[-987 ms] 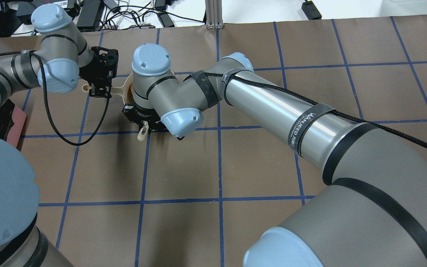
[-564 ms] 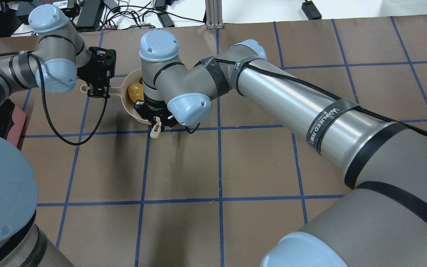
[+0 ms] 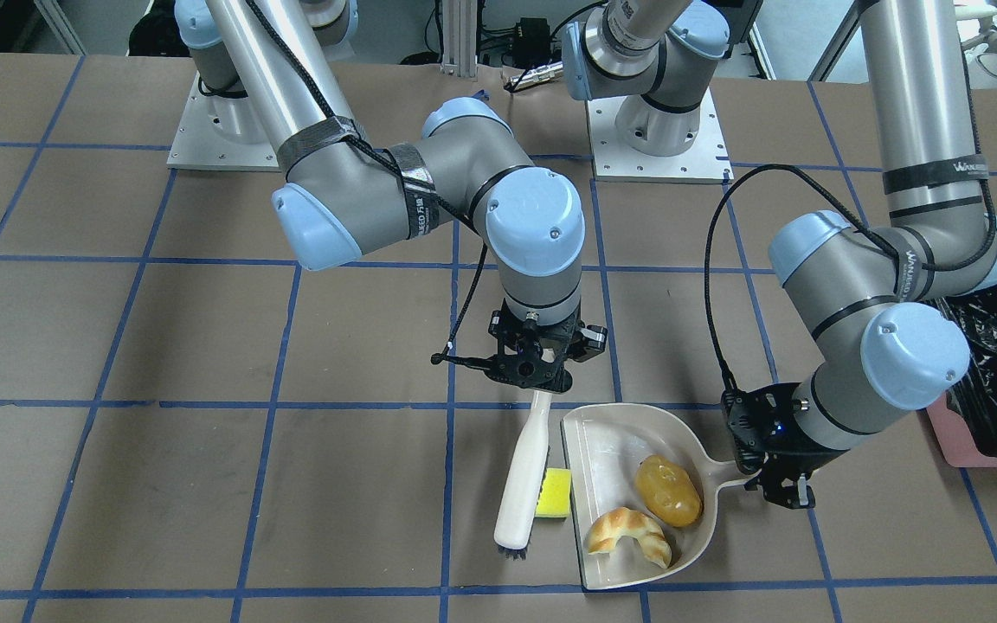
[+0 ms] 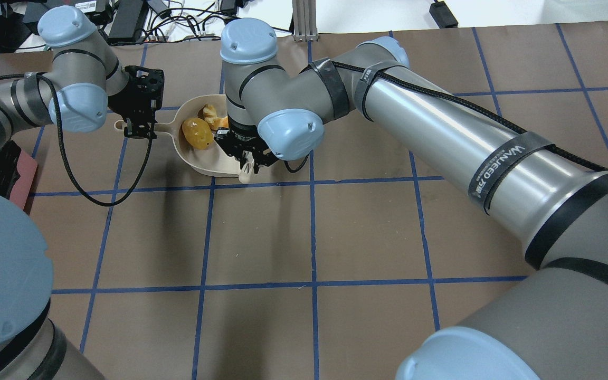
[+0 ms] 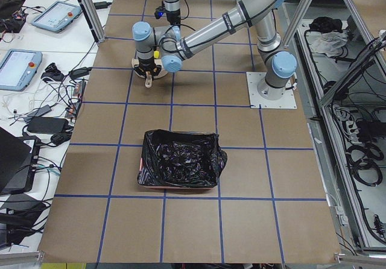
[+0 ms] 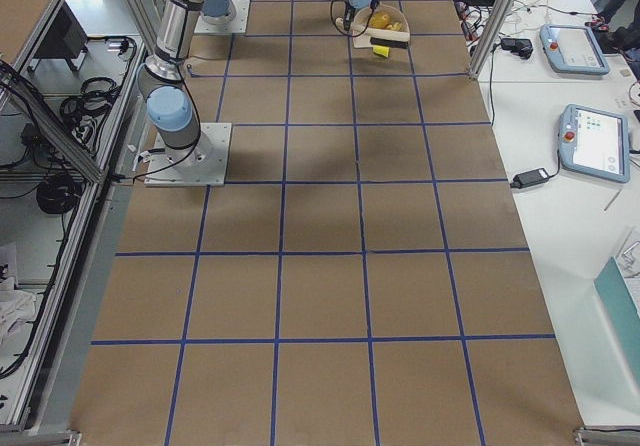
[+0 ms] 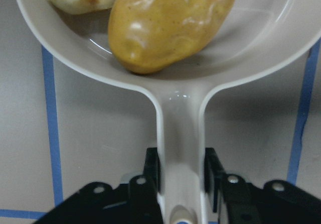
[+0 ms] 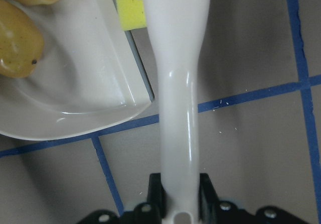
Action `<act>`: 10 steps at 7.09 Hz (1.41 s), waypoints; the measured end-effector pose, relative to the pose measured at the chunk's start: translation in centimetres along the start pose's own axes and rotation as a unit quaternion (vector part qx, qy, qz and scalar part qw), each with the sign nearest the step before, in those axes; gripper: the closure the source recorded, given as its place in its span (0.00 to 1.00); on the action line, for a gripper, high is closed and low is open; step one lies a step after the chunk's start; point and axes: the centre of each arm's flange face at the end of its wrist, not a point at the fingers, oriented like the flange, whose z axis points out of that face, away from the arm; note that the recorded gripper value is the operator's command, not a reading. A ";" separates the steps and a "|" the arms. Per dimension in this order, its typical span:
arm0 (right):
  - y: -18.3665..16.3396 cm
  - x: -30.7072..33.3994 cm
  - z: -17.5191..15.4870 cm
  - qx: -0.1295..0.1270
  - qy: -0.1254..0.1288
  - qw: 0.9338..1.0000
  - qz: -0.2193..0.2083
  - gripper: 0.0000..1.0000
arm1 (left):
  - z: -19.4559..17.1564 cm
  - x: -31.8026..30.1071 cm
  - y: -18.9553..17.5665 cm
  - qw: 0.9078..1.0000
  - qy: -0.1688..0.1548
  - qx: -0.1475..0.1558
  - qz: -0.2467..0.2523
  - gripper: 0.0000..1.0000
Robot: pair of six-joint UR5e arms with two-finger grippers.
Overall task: Sweep and dump trash into bin
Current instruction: 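Brush the remaining sponge into the dustpan with the right gripper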
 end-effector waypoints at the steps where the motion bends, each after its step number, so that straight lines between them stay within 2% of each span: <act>1: 0.0 -0.4 0.6 0.000 -0.003 1.000 0.001 1.00 | 0.0 0.0 0.0 1.000 0.000 0.001 0.000 0.74; 3: 0.2 -1.1 1.6 0.006 -0.006 1.000 -0.002 1.00 | 0.0 0.0 0.0 1.000 0.000 0.001 0.000 0.74; 4: 0.1 -0.8 1.4 0.007 0.000 1.000 -0.009 1.00 | 0.0 0.0 0.0 1.000 0.000 0.000 -0.001 0.74; 6: -0.4 0.3 1.2 0.006 0.033 0.999 -0.030 1.00 | 0.0 0.0 -0.1 1.000 0.000 0.000 -0.001 0.73; 8: -2.8 3.1 0.3 0.002 0.056 0.997 -0.045 1.00 | 0.0 0.1 -0.1 1.000 0.001 0.000 -0.001 0.73; 10: -4.5 4.6 0.7 -0.009 0.063 0.997 -0.049 1.00 | 0.2 0.0 -0.1 1.000 0.002 0.000 -0.001 0.73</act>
